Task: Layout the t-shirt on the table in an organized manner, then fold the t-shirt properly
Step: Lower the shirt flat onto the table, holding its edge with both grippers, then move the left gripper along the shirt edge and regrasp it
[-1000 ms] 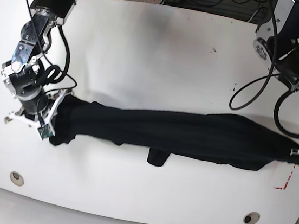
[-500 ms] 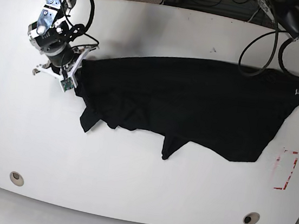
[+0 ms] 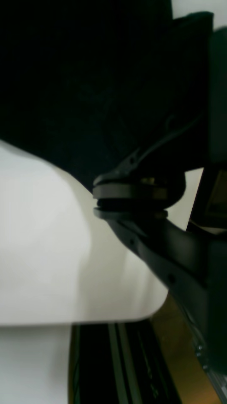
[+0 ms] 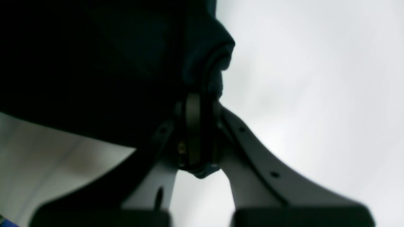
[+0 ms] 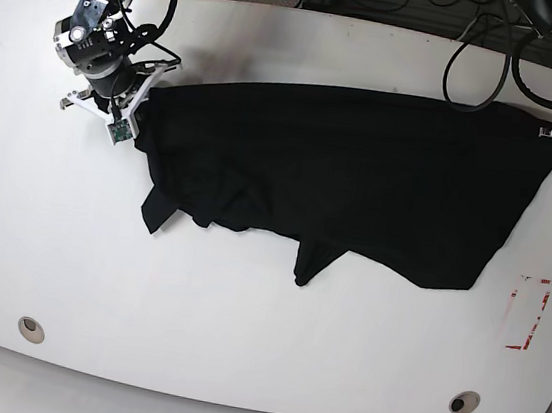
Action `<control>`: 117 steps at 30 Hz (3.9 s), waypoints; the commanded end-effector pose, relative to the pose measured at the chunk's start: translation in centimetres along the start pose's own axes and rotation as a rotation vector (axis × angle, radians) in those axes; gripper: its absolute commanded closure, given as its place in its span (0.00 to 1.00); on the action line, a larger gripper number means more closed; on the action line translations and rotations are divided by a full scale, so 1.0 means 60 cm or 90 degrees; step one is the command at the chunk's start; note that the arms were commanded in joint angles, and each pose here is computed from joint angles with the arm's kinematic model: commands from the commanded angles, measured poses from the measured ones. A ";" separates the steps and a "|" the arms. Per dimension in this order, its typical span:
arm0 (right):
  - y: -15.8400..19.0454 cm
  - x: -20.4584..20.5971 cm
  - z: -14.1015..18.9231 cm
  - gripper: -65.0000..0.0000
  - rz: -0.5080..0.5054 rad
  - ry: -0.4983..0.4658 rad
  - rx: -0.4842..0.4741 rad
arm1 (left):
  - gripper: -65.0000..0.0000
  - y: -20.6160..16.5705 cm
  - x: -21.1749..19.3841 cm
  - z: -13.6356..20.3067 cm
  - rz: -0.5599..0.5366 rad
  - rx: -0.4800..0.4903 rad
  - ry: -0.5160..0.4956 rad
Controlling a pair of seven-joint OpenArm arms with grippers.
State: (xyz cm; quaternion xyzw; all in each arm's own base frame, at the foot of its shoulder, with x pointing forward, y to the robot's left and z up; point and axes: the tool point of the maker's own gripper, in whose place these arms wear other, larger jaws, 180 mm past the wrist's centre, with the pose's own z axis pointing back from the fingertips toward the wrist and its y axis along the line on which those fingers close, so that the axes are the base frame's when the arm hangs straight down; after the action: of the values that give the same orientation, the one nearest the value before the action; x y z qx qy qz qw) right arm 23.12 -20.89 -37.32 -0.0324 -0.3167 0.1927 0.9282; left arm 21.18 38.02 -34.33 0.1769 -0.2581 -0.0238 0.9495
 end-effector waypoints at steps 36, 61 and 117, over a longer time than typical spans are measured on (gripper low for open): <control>-0.002 0.021 0.006 1.00 -0.014 -0.034 -0.006 | 0.54 -0.079 0.183 -0.011 -0.110 -0.059 -0.093; 0.000 0.029 0.005 1.00 -0.018 -0.042 -0.005 | 0.54 -0.212 0.367 -0.167 0.076 -0.348 -0.171; -0.004 0.039 0.006 1.00 -0.016 -0.052 -0.010 | 0.54 -0.259 0.275 -0.210 0.057 -0.354 -0.111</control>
State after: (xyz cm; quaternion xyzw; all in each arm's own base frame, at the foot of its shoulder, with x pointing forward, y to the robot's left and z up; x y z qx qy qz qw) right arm 23.81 -20.22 -36.98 -0.0236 -0.3309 0.1772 0.9266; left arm 42.76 25.57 -41.60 -0.1091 -0.3490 -0.0570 0.9290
